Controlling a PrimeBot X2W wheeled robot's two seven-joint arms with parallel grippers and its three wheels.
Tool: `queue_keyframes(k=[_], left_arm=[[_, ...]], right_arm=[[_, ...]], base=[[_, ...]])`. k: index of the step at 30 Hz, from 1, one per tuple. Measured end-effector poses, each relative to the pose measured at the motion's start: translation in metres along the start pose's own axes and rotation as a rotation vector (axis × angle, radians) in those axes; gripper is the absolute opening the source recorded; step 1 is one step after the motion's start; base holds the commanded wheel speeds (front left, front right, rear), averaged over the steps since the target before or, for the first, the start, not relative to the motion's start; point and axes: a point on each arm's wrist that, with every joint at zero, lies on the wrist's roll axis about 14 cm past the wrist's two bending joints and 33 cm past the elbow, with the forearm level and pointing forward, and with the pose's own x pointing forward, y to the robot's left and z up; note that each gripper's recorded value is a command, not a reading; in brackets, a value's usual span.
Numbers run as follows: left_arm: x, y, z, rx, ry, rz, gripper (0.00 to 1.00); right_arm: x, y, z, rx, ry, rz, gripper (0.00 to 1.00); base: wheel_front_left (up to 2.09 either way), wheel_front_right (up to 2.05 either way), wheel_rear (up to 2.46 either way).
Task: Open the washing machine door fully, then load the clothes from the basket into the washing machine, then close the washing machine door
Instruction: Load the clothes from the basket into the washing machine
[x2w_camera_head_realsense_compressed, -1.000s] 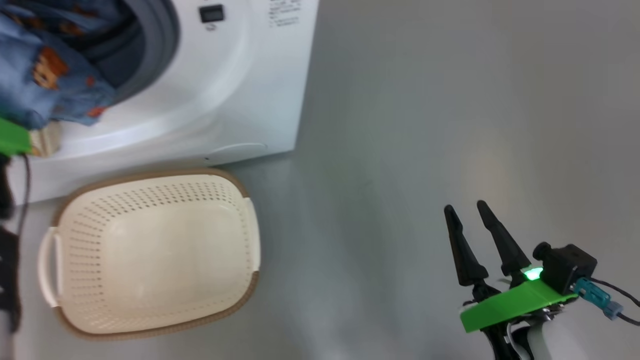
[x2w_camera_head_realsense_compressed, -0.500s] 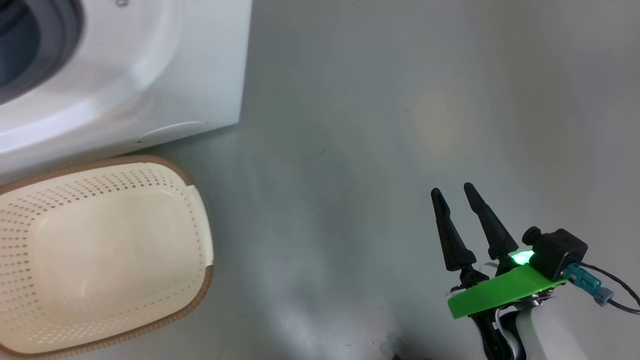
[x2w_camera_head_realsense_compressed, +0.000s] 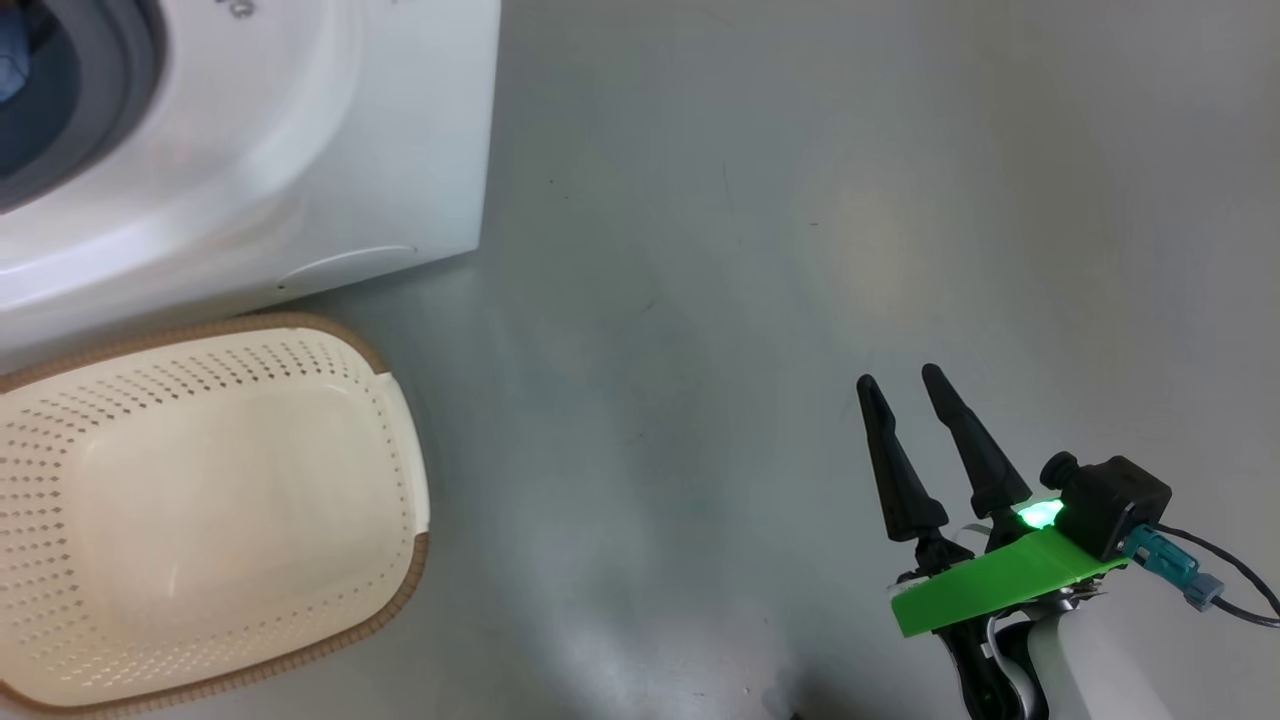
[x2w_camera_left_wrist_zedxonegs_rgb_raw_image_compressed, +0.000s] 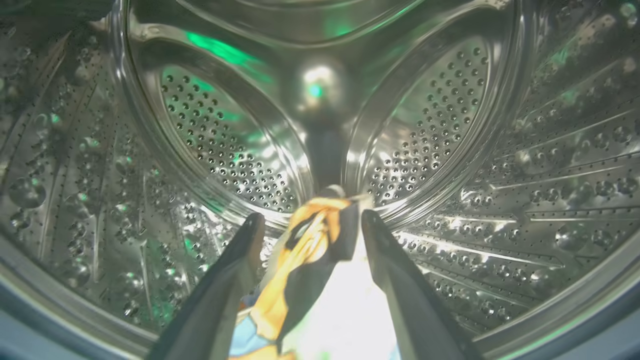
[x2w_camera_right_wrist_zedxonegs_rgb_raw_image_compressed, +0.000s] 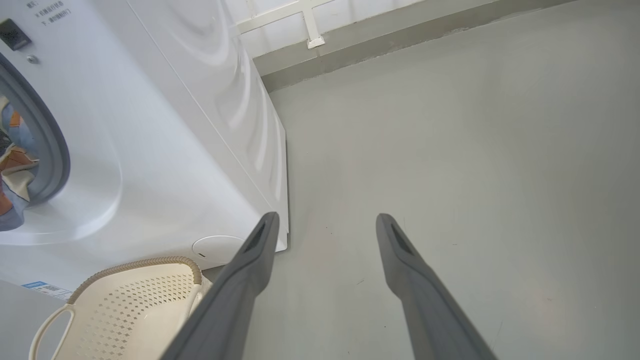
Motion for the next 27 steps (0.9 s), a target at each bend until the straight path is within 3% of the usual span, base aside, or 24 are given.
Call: queue_keyframes(k=[27], left_arm=[[-0.091,-0.005,-0.04,-0.018,0.127,0.006,1.0]], right_arm=[[0.005,0.021,0.016,-0.004,-0.045,0.08,1.0]], base=[[0.0,0.0,0.0]])
